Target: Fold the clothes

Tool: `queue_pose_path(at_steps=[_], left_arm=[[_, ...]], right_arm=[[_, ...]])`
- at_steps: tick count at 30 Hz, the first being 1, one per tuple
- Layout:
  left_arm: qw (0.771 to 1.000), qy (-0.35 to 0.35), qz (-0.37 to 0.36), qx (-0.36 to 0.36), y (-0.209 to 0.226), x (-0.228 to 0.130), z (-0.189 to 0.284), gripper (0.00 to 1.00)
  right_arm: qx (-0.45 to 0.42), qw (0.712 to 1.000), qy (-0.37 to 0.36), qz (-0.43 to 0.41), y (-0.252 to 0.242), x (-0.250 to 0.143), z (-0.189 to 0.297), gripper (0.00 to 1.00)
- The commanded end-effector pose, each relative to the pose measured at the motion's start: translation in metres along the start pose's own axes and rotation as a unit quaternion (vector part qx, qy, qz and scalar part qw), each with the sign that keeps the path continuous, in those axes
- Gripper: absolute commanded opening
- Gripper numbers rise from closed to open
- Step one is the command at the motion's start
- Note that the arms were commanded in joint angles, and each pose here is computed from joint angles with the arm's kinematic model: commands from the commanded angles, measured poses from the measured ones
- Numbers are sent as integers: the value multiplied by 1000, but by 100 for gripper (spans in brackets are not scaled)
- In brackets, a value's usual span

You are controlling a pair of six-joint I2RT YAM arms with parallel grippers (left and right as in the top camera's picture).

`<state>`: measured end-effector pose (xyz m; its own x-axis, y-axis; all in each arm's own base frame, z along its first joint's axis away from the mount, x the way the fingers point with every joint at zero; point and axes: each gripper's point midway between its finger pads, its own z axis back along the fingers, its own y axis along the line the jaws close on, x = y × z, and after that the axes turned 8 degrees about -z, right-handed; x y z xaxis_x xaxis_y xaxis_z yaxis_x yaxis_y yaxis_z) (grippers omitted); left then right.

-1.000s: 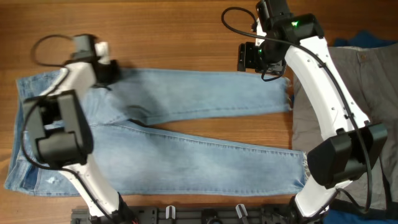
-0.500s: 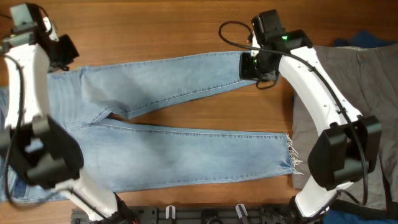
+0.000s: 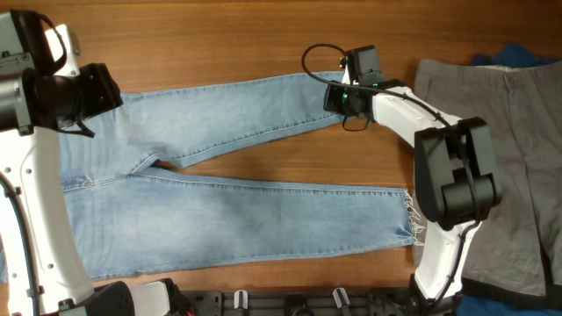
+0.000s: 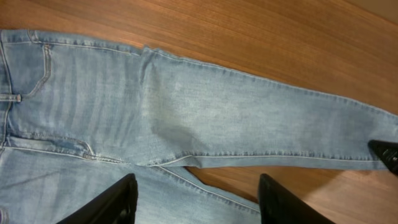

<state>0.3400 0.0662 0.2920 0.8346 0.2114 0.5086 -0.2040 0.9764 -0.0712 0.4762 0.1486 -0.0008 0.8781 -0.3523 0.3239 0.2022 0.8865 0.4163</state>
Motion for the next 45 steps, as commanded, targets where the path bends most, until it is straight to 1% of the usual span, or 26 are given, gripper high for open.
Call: queue_pose_path(at_steps=[1, 5, 8, 10, 11, 12, 13, 14, 15, 17, 19, 20, 22, 25, 27, 28, 29, 33, 35, 37, 38, 39, 40, 41, 43, 45], left_arm=[[1000, -2, -1, -3, -1, 0, 1, 65], [1000, 3, 0, -3, -1, -2, 0, 69], [1000, 14, 1, -2, 0, -6, -2, 71], [1000, 20, 1, -2, 0, -8, -3, 73], [1000, 22, 1, -2, 0, -9, -3, 80], [1000, 24, 1, -2, 0, -10, -3, 82], [1000, 24, 1, -2, 0, -10, -3, 82], [1000, 24, 1, -2, 0, -10, -3, 82], [1000, 24, 1, -2, 0, -10, -3, 83], [1000, 24, 1, -2, 0, -10, -3, 82], [1000, 24, 1, -2, 0, -10, -3, 82], [1000, 25, 1, -2, 0, -10, -3, 82], [1000, 25, 1, -2, 0, -11, -3, 82], [1000, 22, 1, -2, 0, -9, -3, 82], [1000, 21, 1, -2, 0, -9, -3, 81], [1000, 21, 1, -2, 0, -9, -3, 81], [1000, 21, 1, -2, 0, -9, -3, 81], [1000, 18, 1, -2, 0, -7, -3, 81], [1000, 13, 0, -3, -1, -5, -3, 81], [1000, 9, 0, -3, -1, -3, -3, 82], [1000, 9, 0, -3, 0, -3, -3, 82], [1000, 9, 0, -2, 0, -3, -3, 84], [1000, 10, 0, 0, 1, -3, -3, 85], [1000, 12, 0, 10, 4, -4, -3, 85], [999, 24, 9, 45, 17, -11, -2, 86], [990, 41, 76, 107, 49, -23, 3, 87]], right_arm=[[-50, 994, -8, -99, -78, 9, -34, 8], [66, 987, -103, -106, -71, 83, -20, 4], [89, 987, -133, -25, -53, 111, -6, 5], [110, 986, -117, 34, -34, 115, 10, 30], [106, 988, -105, 39, -30, 114, 20, 34], [96, 991, -86, 37, -28, 110, 32, 40], [89, 993, -69, 29, -27, 103, 44, 48], [78, 995, -53, 22, -29, 96, 51, 63], [61, 997, -43, 16, -35, 90, 52, 71], [-12, 1000, -28, 6, -65, 79, 43, 76], [-23, 999, -17, 39, -75, 70, 31, 73], [-24, 999, -3, 46, -78, 62, 25, 63], [-19, 999, 20, 45, -81, 48, 16, 56], [57, 991, 56, 110, -60, 28, 5, 41], [63, 990, 54, 116, -60, 28, -2, 26], [65, 990, 42, 121, -58, 34, -3, 13], [70, 989, 23, 127, -56, 43, -4, 6], [31, 988, -115, 97, -59, 109, 1, 4], [60, 968, -213, 116, -43, 156, 21, 4], [81, 959, -246, 113, -32, 178, 36, 4], [91, 957, -248, 120, -27, 182, 40, 9], [101, 956, -246, 127, -22, 182, 42, 61], [109, 954, -243, 136, -17, 181, 47, 78], [116, 955, -236, 139, -12, 180, 58, 100], [118, 955, -234, 138, -6, 180, 81, 100], [116, 956, -233, 137, 10, 178, 135, 100]])
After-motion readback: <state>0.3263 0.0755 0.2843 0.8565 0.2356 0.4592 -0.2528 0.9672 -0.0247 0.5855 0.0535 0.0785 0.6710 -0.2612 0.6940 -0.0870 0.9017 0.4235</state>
